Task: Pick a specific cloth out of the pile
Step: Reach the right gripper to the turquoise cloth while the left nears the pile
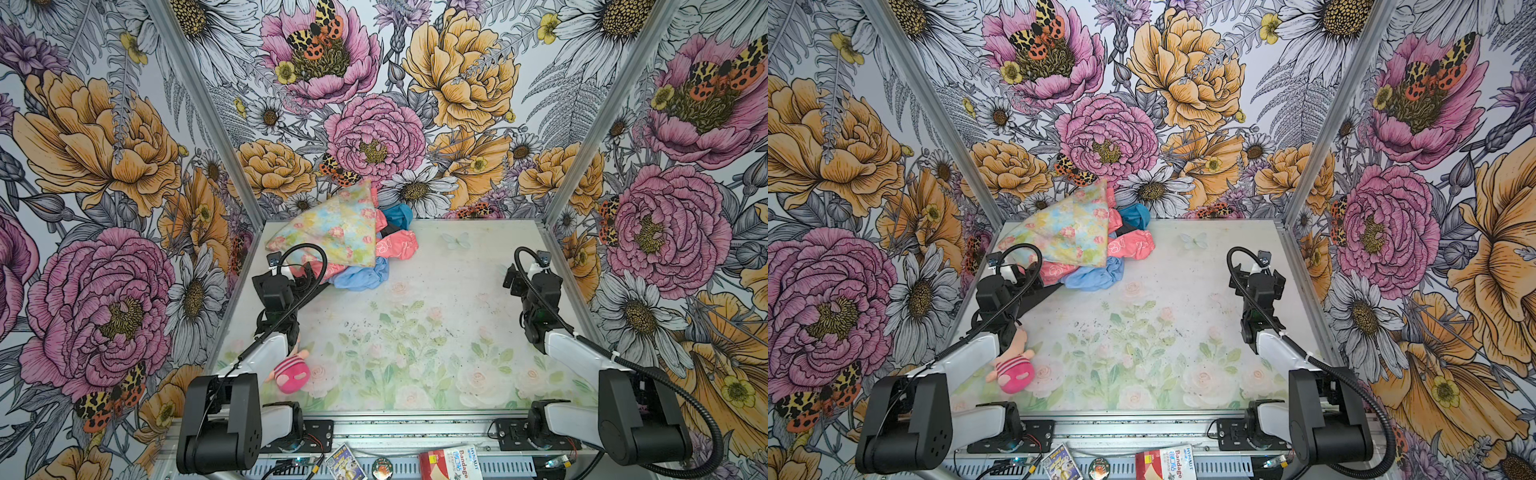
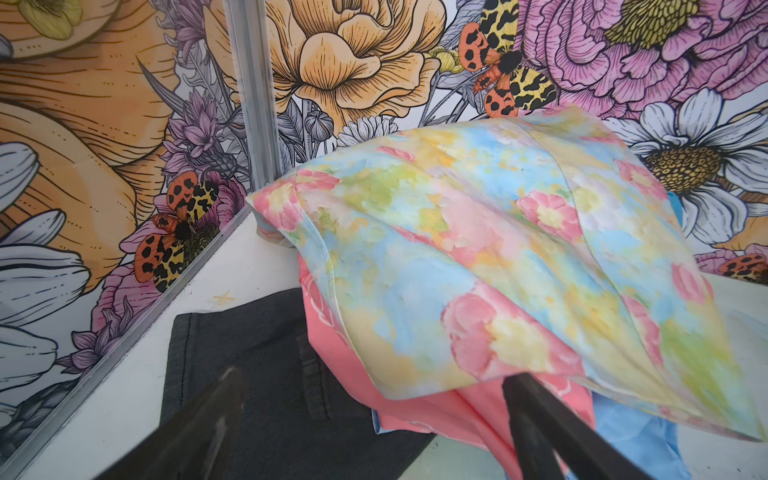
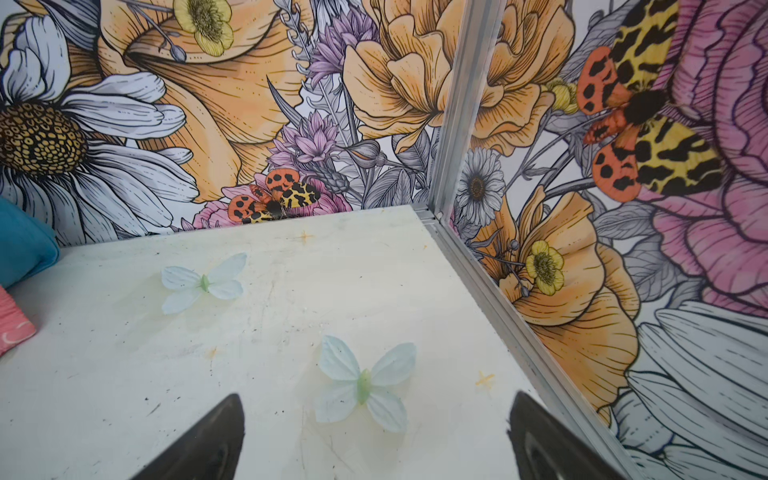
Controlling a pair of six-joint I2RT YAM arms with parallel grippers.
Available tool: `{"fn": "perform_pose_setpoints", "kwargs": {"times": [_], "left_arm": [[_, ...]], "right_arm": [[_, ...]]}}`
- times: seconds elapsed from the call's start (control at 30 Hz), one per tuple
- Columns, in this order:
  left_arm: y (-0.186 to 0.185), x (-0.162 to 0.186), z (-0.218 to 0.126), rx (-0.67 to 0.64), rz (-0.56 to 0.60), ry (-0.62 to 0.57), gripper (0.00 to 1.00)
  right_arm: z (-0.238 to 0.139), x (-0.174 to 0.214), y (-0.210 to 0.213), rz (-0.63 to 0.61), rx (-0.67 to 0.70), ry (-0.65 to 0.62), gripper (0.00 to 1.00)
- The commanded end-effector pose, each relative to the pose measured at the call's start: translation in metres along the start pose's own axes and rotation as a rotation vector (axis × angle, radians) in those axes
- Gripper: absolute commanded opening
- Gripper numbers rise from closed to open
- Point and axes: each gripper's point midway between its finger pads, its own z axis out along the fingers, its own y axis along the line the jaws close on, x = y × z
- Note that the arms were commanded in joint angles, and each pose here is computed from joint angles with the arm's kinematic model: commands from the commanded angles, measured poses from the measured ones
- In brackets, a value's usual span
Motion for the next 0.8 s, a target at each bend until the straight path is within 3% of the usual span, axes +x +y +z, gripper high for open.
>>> {"fn": "perform_pose_setpoints", "kwargs": {"times": [0.0, 0.27, 0.43, 0.77], "left_arm": [[-0.005, -0.005, -0.002, 0.014, -0.032, 0.061, 0.99], [-0.015, -0.028, -0.013, 0.046, -0.09, 0.1, 0.99], [-0.023, -0.035, -0.02, 0.082, -0.14, 0.131, 0.99], [-0.034, -0.022, -0.027, 0.085, -0.227, 0.306, 0.99]], "right_arm": [[-0.006, -0.025, 0.002, 0.04, 0.008, 0.01, 1.0], [-0.014, -0.066, 0.039, 0.14, -0.046, 0.021, 1.0], [-0.01, -0.085, 0.103, 0.142, -0.177, 0.046, 0.99], [0.013, -0.094, 0.238, 0.183, -0.467, 0.163, 0.96]]}}
